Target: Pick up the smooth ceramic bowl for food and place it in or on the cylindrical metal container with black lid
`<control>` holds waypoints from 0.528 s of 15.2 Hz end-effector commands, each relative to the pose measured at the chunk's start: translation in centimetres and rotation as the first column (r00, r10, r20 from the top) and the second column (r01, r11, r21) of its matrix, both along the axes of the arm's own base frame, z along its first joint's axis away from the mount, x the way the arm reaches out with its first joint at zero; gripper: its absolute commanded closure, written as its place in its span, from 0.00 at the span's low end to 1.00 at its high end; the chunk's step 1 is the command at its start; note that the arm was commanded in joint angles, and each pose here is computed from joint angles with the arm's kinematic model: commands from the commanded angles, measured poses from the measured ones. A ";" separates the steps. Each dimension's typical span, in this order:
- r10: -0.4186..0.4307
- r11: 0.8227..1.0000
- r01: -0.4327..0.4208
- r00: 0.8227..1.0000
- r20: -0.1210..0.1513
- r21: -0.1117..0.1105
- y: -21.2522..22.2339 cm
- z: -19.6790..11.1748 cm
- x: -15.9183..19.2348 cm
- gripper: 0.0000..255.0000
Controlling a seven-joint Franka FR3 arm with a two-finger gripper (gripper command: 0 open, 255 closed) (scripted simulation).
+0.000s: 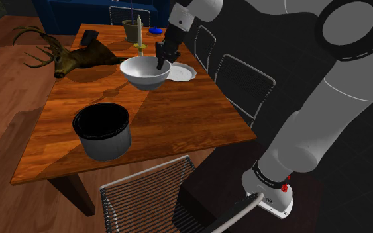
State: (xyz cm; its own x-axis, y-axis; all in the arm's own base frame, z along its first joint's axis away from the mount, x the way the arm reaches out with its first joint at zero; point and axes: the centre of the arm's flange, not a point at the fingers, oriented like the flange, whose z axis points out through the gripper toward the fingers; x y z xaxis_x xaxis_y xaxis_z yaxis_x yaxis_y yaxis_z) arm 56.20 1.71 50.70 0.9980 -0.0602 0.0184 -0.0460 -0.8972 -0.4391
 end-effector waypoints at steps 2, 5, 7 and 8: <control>-0.001 1.000 0.001 1.000 0.000 0.000 3.8 0.5 0.0 1.00; -0.001 1.000 0.001 1.000 0.000 0.000 7.8 0.7 0.1 1.00; -0.001 1.000 0.001 1.000 0.000 0.000 10.4 0.9 0.1 1.00; -0.001 1.000 0.001 1.000 0.000 0.000 11.7 1.0 0.2 1.00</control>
